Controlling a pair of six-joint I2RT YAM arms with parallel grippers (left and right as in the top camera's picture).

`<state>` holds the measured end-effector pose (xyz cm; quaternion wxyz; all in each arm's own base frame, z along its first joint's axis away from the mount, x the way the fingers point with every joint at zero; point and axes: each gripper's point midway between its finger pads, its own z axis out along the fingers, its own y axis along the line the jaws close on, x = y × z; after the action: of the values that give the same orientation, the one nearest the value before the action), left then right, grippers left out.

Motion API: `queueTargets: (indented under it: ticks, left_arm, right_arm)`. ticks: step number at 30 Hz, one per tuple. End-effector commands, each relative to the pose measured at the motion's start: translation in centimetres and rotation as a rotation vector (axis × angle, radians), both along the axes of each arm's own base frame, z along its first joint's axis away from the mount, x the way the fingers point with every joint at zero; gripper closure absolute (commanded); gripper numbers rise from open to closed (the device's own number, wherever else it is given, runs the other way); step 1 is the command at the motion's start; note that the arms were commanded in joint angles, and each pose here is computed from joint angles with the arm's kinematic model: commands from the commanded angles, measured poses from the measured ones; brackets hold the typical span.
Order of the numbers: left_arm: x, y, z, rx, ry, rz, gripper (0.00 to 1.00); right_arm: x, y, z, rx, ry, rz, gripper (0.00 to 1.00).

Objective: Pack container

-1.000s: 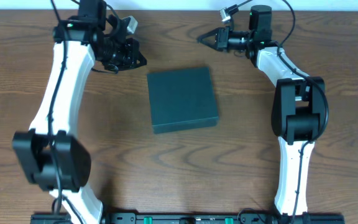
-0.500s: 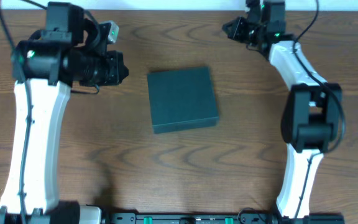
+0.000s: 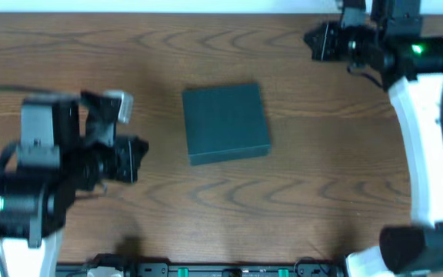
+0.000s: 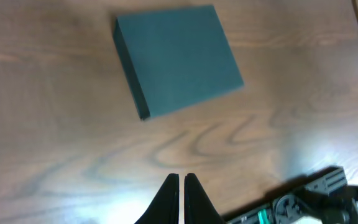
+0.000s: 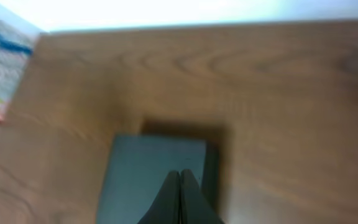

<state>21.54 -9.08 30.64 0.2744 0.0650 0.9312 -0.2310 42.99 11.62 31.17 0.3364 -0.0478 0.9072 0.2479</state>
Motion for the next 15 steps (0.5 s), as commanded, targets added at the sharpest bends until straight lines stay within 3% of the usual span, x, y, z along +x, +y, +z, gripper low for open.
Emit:
queueTargets:
  ticks: [1, 9, 15]
  left_arm:
    - [-2.5, -0.3, -0.6, -0.022, -0.030, -0.032, 0.94]
    - [-8.0, -0.2, -3.1, -0.066, -0.084, -0.015, 0.94]
    - [-10.8, 0.0, -5.7, -0.080, -0.078, -0.003, 0.94]
  right_arm:
    - [-3.2, 0.2, 1.3, -0.155, -0.035, 0.008, 0.98]
    - [-12.7, 4.3, 0.9, -0.231, -0.031, 0.178, 0.99]
    - [-19.6, 2.6, -2.3, -0.200, -0.048, 0.189, 0.98]
